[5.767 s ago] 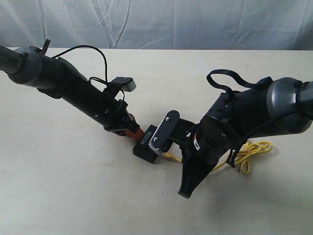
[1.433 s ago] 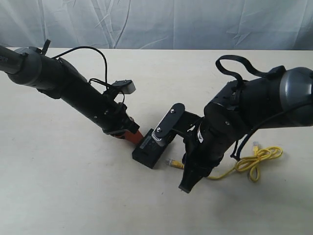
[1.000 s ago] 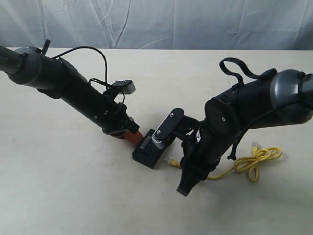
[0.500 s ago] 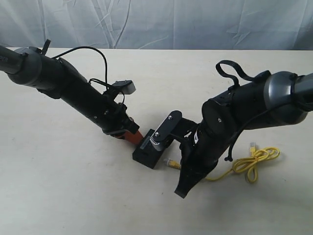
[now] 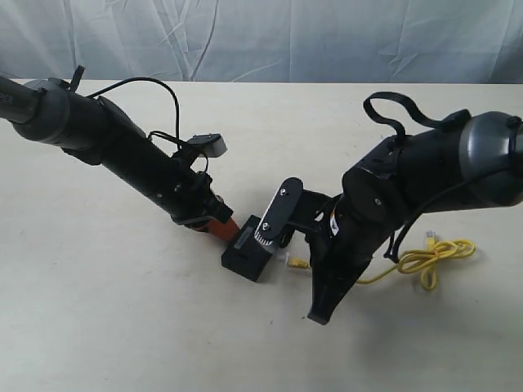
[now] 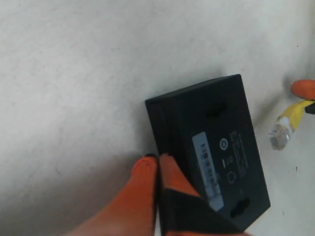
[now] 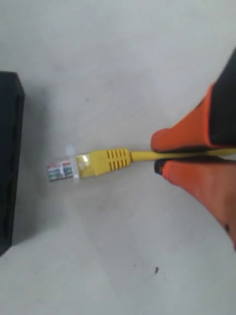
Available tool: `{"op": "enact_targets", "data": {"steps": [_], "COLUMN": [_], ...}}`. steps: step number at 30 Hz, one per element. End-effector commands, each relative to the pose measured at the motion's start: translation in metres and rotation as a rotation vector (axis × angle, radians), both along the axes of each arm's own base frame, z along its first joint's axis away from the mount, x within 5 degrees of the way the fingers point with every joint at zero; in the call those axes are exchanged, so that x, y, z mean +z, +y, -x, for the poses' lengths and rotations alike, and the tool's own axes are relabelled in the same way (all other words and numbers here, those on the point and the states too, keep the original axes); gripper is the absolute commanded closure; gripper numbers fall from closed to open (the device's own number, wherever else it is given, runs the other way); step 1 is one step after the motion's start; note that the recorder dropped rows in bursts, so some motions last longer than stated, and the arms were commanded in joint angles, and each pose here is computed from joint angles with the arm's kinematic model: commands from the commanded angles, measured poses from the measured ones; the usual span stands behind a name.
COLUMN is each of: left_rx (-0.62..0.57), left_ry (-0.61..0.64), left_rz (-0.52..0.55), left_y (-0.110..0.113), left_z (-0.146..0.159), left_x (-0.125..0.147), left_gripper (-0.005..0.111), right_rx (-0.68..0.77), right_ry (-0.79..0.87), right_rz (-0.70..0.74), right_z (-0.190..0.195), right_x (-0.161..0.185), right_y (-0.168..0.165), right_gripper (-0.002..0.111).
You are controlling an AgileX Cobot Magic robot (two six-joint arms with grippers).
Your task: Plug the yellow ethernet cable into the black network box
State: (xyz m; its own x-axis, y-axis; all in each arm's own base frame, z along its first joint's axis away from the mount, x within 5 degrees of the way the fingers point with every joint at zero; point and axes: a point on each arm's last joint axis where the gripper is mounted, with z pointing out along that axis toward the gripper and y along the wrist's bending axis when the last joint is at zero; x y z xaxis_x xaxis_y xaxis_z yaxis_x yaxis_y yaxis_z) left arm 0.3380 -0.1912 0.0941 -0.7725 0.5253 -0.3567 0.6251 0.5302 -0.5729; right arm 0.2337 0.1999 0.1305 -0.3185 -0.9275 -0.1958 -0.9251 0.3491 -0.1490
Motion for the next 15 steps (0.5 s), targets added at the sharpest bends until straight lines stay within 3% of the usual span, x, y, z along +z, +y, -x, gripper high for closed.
{"op": "enact_targets", "data": {"steps": [1, 15], "left_rx": [-0.015, -0.02], "left_ry": [-0.005, 0.002], "left_rz": [-0.03, -0.025], "left_y": [0.0019, 0.0016], "left_z": [0.0005, 0.0013], "left_x": [-0.0059, -0.0056], "left_gripper": [0.107, 0.107], "right_rx": [0.053, 0.028], "right_ry": [-0.028, -0.034], "right_rz": [-0.015, -0.021], "right_z": [0.0046, 0.0029], "right_x": [-0.0075, -0.0109], "right_y": [0.0122, 0.013], "right_gripper": [0.109, 0.109]}}
